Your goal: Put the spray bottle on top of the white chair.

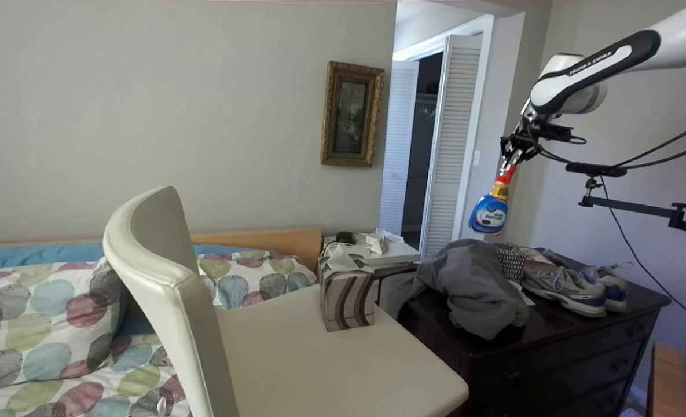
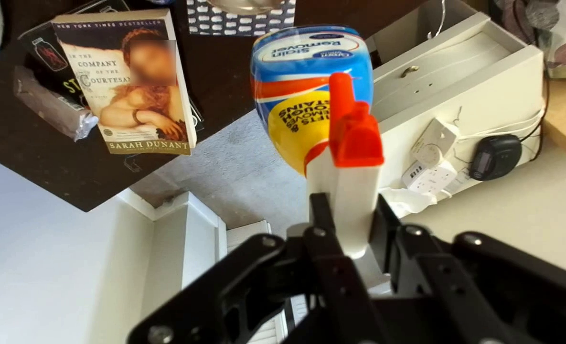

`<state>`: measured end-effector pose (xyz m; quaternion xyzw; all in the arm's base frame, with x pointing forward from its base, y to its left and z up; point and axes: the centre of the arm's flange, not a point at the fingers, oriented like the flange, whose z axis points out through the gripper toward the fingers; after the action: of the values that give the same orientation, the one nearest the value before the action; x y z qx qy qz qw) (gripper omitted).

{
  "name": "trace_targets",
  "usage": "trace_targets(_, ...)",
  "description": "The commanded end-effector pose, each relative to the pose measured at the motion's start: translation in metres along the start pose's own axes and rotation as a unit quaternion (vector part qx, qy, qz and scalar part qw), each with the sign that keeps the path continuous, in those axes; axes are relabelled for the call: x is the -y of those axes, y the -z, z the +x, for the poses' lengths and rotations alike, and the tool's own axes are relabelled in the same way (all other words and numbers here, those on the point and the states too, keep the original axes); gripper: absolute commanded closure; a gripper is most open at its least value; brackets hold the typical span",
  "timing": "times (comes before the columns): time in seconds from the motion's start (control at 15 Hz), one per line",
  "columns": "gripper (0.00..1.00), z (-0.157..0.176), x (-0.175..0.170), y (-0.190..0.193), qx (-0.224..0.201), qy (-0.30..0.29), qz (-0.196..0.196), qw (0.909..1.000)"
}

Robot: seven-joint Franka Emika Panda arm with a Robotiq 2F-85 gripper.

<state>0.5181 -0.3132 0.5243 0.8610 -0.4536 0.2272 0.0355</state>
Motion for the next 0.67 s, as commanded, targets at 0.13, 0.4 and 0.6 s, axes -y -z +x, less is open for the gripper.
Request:
trace_targets(0.13, 0.94, -0.070, 0.012, 0.076, -0.040, 0.080, 0.066, 0.9938)
trace_targets(0.4, 0.94, -0.115, 0.031, 0.103, -0.045, 0.172, 0.092, 0.9798)
trace_targets(0.6, 0.94, -0.153, 0.045, 0.117, -0.050, 0.242, 0.105, 0.9633)
